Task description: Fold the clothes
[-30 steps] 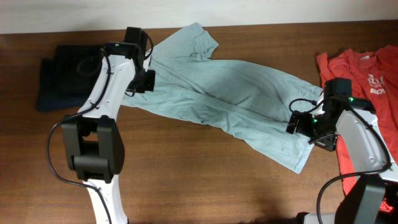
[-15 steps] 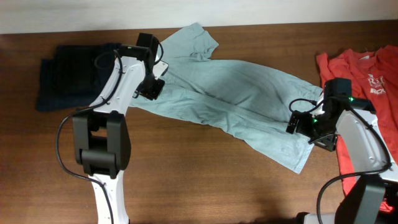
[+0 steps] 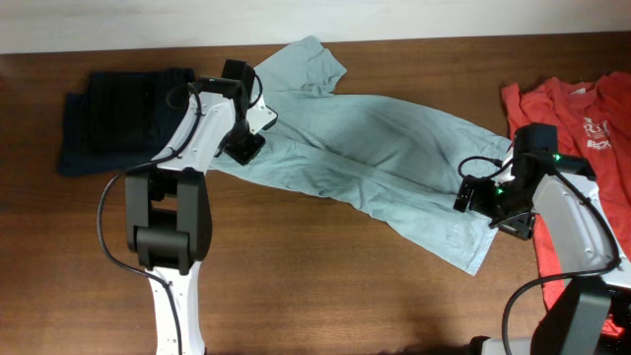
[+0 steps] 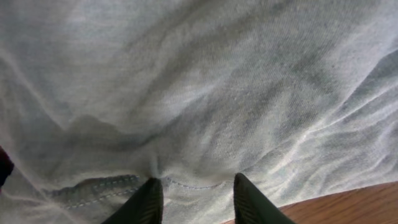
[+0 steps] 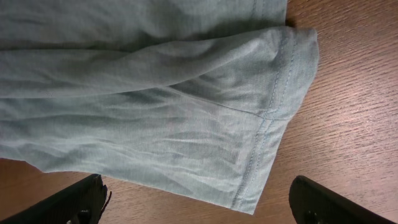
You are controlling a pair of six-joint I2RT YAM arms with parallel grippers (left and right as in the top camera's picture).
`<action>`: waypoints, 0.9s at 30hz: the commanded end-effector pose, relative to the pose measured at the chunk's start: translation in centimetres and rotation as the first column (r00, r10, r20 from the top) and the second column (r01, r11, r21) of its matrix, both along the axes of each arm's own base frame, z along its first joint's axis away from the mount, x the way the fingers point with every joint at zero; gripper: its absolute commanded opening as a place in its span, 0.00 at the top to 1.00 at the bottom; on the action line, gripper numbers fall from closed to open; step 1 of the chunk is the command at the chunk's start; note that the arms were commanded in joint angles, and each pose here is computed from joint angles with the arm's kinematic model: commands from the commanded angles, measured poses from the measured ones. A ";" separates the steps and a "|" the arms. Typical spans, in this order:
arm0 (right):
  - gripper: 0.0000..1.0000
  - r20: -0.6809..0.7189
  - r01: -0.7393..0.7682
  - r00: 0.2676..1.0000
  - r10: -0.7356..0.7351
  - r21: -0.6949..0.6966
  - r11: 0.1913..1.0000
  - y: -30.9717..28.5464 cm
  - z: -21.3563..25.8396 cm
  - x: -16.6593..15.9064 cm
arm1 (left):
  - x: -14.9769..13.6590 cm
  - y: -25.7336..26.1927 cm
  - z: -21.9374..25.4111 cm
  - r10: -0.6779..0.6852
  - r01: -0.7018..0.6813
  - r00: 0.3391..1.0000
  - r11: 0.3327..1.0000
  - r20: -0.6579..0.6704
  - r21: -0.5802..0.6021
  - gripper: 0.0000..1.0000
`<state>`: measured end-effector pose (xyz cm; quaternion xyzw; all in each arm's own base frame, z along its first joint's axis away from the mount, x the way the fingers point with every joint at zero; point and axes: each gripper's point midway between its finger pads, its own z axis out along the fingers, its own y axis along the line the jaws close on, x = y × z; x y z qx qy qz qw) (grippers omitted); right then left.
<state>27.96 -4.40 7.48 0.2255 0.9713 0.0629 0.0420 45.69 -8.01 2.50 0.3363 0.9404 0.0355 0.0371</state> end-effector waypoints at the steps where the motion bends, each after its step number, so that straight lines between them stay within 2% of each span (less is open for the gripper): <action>1: 0.01 -0.005 0.003 1.000 -0.003 0.007 1.000 0.0 -0.2 -0.1 | 0.2 -0.4 0.0 -0.035 0.035 0.999 0.999 0.001 -0.016 0.57; 7: 0.01 -0.006 0.003 1.000 -0.003 0.007 1.000 0.0 -0.2 -0.1 | 0.3 -0.4 0.0 -0.056 0.056 0.998 0.998 0.005 -0.002 0.55; 13: 0.01 -0.005 0.003 1.000 -0.003 0.007 1.000 0.0 -0.2 -0.1 | 0.3 -0.4 0.0 -0.059 0.059 0.998 0.998 0.006 -0.003 0.72; 15: 0.01 -0.006 0.003 1.000 -0.003 0.007 1.000 0.0 -0.2 -0.1 | 0.3 -0.4 0.0 -0.059 0.059 0.998 0.998 0.006 -0.003 0.72; 18: 0.01 -0.006 0.003 1.000 -0.003 0.007 1.000 0.0 -0.2 -0.1 | 0.3 -0.4 0.0 -0.059 0.059 0.998 0.998 0.005 -0.003 0.58; 22: 0.02 -0.005 0.003 1.000 -0.003 0.007 1.000 0.0 -0.2 -0.1 | 0.2 -0.5 0.0 -0.061 0.061 0.998 0.998 0.005 -0.003 0.54; 27: 0.01 -0.006 0.003 1.000 -0.003 0.007 1.000 0.0 -0.2 -0.1 | 0.2 -0.9 0.0 -0.069 0.069 0.998 0.998 0.005 -0.004 0.54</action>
